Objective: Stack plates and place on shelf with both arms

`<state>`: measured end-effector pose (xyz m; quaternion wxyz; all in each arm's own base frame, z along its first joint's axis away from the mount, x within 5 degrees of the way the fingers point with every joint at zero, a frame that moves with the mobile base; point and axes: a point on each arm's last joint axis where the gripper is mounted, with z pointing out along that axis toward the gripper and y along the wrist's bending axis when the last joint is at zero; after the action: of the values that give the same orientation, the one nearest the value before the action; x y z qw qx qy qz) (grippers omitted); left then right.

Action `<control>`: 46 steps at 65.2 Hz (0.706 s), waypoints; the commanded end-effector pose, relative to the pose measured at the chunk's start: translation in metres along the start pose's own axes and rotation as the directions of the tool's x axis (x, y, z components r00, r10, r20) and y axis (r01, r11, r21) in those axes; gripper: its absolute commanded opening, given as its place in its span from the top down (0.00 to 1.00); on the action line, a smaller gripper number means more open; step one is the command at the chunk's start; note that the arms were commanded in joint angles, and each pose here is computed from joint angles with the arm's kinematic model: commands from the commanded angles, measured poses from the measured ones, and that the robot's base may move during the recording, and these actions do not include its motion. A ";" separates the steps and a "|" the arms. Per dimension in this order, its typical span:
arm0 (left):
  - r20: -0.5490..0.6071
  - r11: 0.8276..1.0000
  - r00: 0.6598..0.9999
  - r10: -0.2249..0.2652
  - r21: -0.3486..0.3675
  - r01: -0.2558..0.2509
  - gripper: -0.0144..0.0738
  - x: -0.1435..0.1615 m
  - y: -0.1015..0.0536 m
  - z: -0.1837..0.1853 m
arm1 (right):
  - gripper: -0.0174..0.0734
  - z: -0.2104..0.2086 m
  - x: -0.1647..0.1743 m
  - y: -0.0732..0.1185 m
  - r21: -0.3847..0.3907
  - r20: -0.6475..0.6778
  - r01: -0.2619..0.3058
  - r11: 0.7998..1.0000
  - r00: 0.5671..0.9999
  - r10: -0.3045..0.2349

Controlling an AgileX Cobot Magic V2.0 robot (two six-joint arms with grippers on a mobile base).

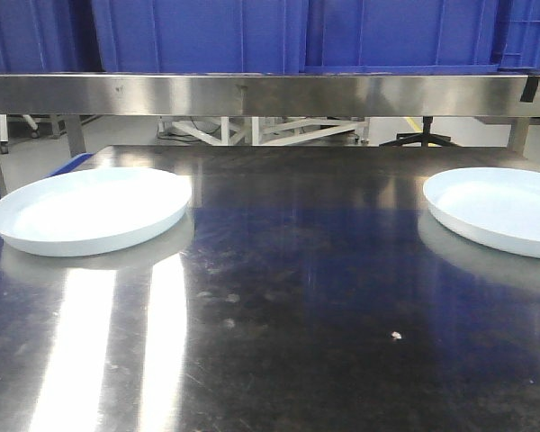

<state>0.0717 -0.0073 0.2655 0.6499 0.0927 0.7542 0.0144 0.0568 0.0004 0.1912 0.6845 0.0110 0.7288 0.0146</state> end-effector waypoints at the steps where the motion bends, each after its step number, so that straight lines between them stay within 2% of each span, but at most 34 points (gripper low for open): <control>1: 0.010 0.999 0.999 -0.032 0.001 0.032 0.73 -0.025 0.004 0.014 | 0.75 -0.002 -0.010 0.000 0.003 0.107 0.012 1.000 0.994 -0.012; 7: -0.066 0.997 0.995 -0.072 0.015 0.073 0.73 -0.035 0.004 0.035 | 0.75 -0.002 -0.010 0.000 0.003 0.107 0.012 1.000 0.994 -0.012; 10: -0.098 0.994 0.989 -0.108 0.022 0.110 0.73 -0.038 0.004 0.045 | 0.75 -0.002 -0.010 0.000 0.003 0.107 0.012 1.000 0.994 -0.012; 18: -0.217 0.984 0.962 -0.168 0.028 0.178 0.73 -0.043 0.004 0.078 | 0.75 -0.002 -0.010 0.000 0.003 0.107 0.012 1.000 0.994 -0.012; 30: -0.430 0.981 0.889 -0.156 0.039 0.191 0.73 -0.047 0.003 0.135 | 0.75 -0.002 -0.010 0.000 0.003 0.107 0.012 1.000 0.994 -0.012; 46: -0.579 0.979 0.804 -0.132 0.053 0.199 0.73 -0.053 0.002 0.205 | 0.75 -0.002 -0.010 0.000 0.003 0.107 0.012 1.000 0.994 -0.012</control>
<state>0.2589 -0.0315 0.2719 0.3669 0.0642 0.9267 -0.0500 0.0568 0.0004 0.1912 0.6845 0.0104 0.7288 0.0138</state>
